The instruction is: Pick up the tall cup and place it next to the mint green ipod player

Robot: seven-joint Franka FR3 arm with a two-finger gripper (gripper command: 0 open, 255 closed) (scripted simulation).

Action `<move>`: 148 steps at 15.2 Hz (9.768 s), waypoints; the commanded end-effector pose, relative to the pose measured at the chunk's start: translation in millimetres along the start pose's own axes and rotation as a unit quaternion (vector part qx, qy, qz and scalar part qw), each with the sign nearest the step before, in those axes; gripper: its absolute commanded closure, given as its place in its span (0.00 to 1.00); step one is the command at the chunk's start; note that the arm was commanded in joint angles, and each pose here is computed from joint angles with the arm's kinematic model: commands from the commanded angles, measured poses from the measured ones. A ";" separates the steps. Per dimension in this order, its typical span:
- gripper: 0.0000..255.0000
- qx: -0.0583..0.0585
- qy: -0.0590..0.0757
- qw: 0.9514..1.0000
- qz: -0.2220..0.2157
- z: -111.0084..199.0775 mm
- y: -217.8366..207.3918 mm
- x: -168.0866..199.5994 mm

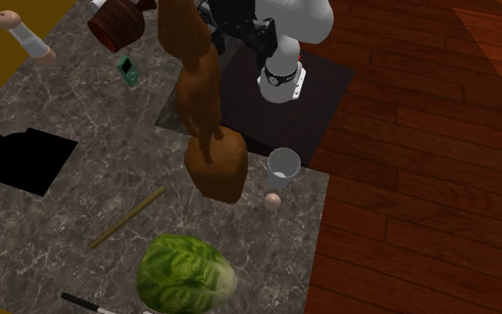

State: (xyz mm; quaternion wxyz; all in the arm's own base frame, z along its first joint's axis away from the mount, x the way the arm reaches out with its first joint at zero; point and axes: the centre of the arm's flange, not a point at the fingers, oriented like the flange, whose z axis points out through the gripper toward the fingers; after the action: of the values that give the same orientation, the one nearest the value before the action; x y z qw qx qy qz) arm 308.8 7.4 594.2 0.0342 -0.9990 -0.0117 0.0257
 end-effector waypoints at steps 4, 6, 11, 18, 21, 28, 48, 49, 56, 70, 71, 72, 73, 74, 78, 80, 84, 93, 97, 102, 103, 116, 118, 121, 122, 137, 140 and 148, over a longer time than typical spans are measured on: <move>0.00 0.002 -0.001 1.000 0.020 29.7 -20.8 15.2; 0.00 0.004 -0.002 0.999 0.034 49.5 -34.4 25.7; 0.00 0.008 -0.004 0.998 0.067 98.8 -67.4 53.6; 0.00 0.013 -0.006 0.994 0.111 162.8 -108.1 92.7; 0.00 0.013 -0.006 0.994 0.111 178.6 -108.5 92.6; 0.00 0.013 -0.006 0.994 0.111 202.8 -109.1 92.3; 1.00 0.013 -0.006 0.994 0.111 176.5 -111.0 91.0; 1.00 0.013 -0.006 0.994 0.111 171.2 -111.3 90.7; 1.00 0.013 -0.006 0.994 0.111 134.4 -113.9 88.8; 1.00 0.013 -0.006 0.994 0.111 60.7 -119.0 85.1; 1.00 0.013 -0.006 0.994 0.111 55.5 -119.3 84.8; 1.00 0.013 -0.006 0.994 0.111 50.2 -119.7 84.6; 1.00 0.013 -0.006 0.994 0.111 45.0 -120.1 84.3; 1.00 0.013 -0.006 0.994 0.111 39.7 -120.4 84.0; 1.00 0.013 -0.006 0.994 0.111 18.7 -121.9 83.0; 1.00 0.013 -0.006 0.994 0.111 8.1 -122.6 82.4; 1.00 0.013 -0.006 0.994 0.111 -12.9 -124.1 81.4; 1.00 0.013 -0.006 0.994 0.111 -27.1 -34.6 61.2; 1.00 0.013 -0.006 0.994 0.111 -30.3 16.9 50.0; 1.00 0.013 -0.006 0.994 0.111 -34.3 81.3 35.9; 1.00 0.013 -0.006 0.994 0.111 -35.1 94.1 33.1; 1.00 0.013 -0.006 0.994 0.111 -45.5 261.5 -3.6; 1.00 0.013 -0.006 0.994 0.111 -47.1 287.2 -9.2; 1.00 0.013 -0.006 0.994 0.111 -49.5 325.8 -17.6; 1.00 0.013 -0.006 0.994 0.111 -50.3 338.7 -20.5; 1.00 0.013 -0.006 0.994 0.111 10.3 383.6 -26.1; 1.00 0.013 -0.006 0.994 0.111 26.1 384.7 -25.3; 1.00 0.013 -0.006 0.994 0.111 68.2 387.6 -23.2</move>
State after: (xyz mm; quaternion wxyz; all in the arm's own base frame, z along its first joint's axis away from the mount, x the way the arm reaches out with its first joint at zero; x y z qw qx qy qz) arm 280.0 -375.7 524.1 0.0444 -0.9940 0.0996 0.0130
